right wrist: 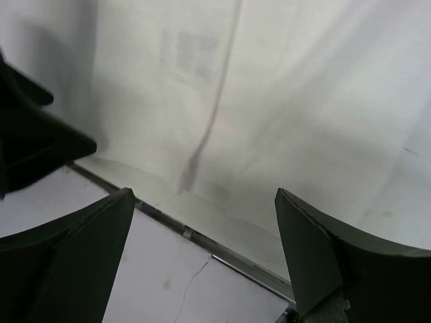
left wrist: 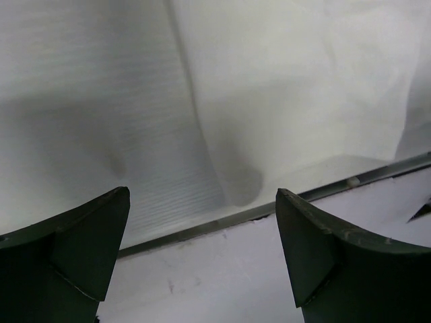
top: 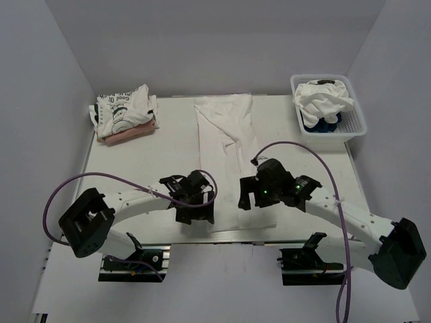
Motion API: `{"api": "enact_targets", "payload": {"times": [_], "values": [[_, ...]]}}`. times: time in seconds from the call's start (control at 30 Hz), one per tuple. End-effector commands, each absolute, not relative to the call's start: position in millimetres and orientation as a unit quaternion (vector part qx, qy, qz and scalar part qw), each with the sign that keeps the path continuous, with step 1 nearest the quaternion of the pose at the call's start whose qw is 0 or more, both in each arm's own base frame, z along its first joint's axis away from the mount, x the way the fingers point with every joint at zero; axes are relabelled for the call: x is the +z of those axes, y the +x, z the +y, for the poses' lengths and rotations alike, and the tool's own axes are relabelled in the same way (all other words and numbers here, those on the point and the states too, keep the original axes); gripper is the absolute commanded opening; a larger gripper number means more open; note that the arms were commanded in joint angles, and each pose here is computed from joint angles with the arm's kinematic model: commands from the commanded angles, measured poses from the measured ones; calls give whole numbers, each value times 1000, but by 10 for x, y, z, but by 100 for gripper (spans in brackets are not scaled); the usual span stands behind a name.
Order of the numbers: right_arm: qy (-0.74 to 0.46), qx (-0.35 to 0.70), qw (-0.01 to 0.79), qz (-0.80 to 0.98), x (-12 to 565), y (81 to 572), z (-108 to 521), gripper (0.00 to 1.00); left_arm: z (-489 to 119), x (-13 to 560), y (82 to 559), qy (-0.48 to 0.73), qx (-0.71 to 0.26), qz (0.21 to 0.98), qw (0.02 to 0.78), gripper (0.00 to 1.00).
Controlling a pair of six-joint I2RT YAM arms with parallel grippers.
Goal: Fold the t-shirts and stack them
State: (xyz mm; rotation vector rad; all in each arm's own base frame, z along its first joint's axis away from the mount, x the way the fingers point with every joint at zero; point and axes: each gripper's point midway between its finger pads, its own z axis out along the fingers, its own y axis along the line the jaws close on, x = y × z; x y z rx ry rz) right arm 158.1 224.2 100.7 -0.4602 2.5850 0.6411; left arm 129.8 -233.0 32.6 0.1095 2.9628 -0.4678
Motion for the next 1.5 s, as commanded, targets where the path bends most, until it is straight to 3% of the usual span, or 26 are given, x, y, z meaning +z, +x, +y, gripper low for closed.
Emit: {"api": "enact_targets", "payload": {"times": [0.0,0.17,0.23,0.37,0.4,0.47,0.5,0.57,0.6,0.7,0.73,0.9,1.17,1.33,1.47], "values": [[-91,155,203,963,771,1494,1775,90,-2555,395,1171,35,-201,977,66,99],[-29,87,170,981,462,1366,1340,90,-2681,234,1084,38,-206,976,58,99],[-23,93,149,984,297,1257,1301,90,-2668,155,1063,36,-201,977,59,94],[-11,128,133,983,157,1207,1381,90,-2653,88,1070,16,-198,978,60,68],[-11,155,127,980,180,1187,1464,88,-2630,48,1043,19,-194,979,62,58],[-10,163,117,980,101,1127,1460,83,-2606,23,1024,13,-190,980,58,48],[-9,170,115,979,116,1117,1486,75,-2576,-2,1006,13,-186,981,55,37],[-9,170,120,978,106,1117,1471,63,-2590,-13,1014,13,-191,980,59,27],[-6,173,126,977,118,1144,1476,50,-2592,-34,1034,12,-189,980,62,17],[-7,181,113,977,126,1096,1503,32,-2613,-16,1085,10,-184,980,70,0],[-6,187,108,976,140,1083,1527,17,-2613,-16,1085,10,-184,980,70,0],[-20,200,142,969,330,1268,1626,0,-2713,246,1249,23,-210,970,118,0],[0,161,258,953,918,2037,1717,0,-2846,831,1908,10,-203,953,223,0],[15,143,268,953,1007,2442,1789,0,-2689,825,2441,-21,-128,959,253,0],[28,151,294,943,1133,2879,1938,0,-2692,1045,2972,-25,-122,950,286,0]]}}
